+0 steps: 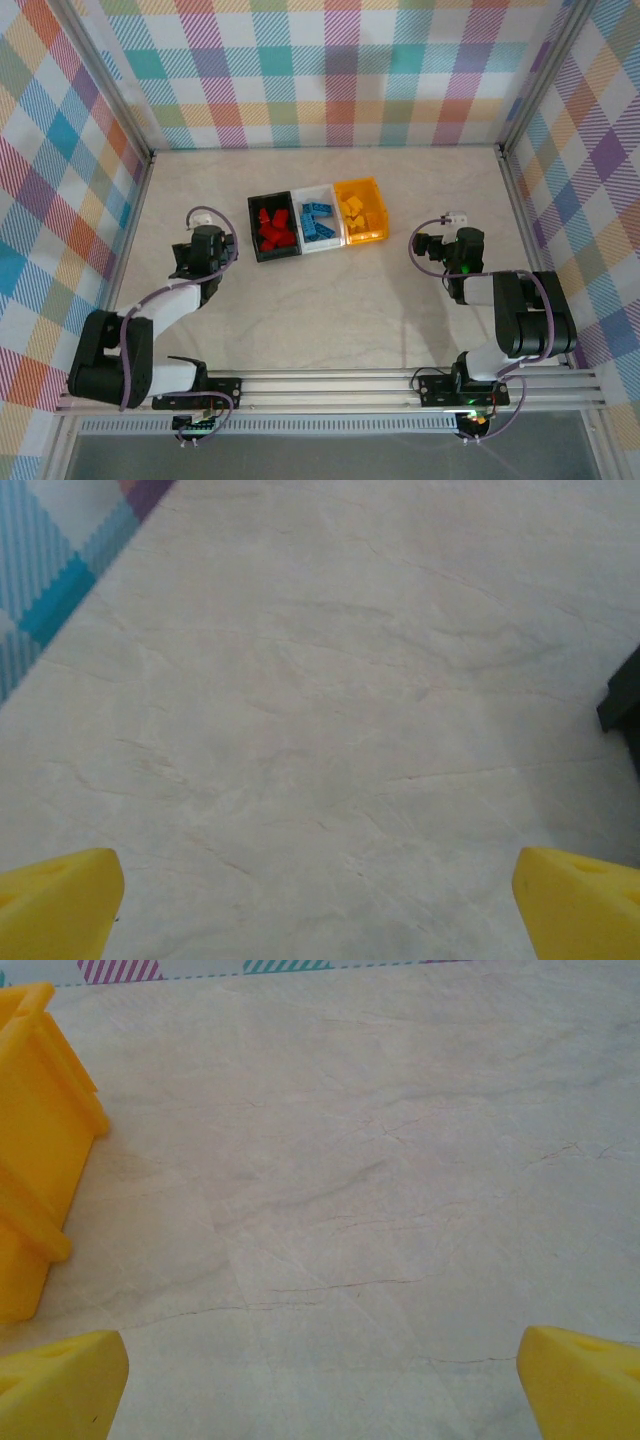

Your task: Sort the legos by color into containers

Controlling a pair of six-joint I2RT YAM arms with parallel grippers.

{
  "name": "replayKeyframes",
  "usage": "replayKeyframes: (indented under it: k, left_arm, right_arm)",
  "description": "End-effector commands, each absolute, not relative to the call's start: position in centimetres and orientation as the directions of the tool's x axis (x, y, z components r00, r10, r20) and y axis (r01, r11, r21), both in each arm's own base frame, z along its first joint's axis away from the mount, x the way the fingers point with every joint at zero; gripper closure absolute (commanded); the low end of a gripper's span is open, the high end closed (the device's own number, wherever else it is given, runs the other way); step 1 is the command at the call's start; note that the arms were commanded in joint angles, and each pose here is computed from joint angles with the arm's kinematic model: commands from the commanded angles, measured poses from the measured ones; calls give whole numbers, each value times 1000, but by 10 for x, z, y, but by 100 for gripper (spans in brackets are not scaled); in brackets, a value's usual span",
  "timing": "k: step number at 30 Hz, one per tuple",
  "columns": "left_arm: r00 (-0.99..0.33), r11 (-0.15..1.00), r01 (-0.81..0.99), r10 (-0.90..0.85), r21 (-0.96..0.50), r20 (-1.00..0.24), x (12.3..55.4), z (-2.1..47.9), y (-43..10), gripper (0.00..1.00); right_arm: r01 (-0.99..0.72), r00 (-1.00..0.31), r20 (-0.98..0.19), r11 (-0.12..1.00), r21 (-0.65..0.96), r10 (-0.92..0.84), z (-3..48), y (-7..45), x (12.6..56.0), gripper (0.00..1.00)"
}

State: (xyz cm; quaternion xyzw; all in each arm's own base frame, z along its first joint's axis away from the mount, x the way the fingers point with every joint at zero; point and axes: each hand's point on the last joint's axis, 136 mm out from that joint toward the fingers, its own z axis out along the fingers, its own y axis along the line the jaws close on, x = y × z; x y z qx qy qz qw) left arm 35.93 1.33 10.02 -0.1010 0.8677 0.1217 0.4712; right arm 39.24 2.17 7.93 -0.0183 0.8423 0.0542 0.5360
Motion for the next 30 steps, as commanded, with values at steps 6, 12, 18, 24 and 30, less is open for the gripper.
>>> replayKeyframes:
  k: [6, 12, 18, 24, 30]
  left_arm:
    - [-494, 979, -193, -44, 61, -868, 384, 96, 4, 0]
    - [-514, 988, -141, -20, 61, -858, 401, 91, 0, 0]
    - [-532, 996, -79, -16, 31, -847, 410, 87, -13, 0]
    - [-414, 998, -64, -46, -21, -909, 398, 86, -14, 0]
    - [-411, 996, -77, -66, -38, -909, 398, 79, -9, 0]
  right_arm:
    - [-92, -378, -925, 992, 82, 42, 91, 22, 398, 0]
    - [-92, -376, -926, 992, 85, 44, 92, 22, 398, 0]
    - [-93, -378, -925, 992, 83, 42, 92, 22, 398, 0]
    - [-93, -378, -925, 992, 82, 41, 91, 22, 398, 0]
    - [-92, -378, -925, 992, 84, 43, 91, 22, 398, 0]
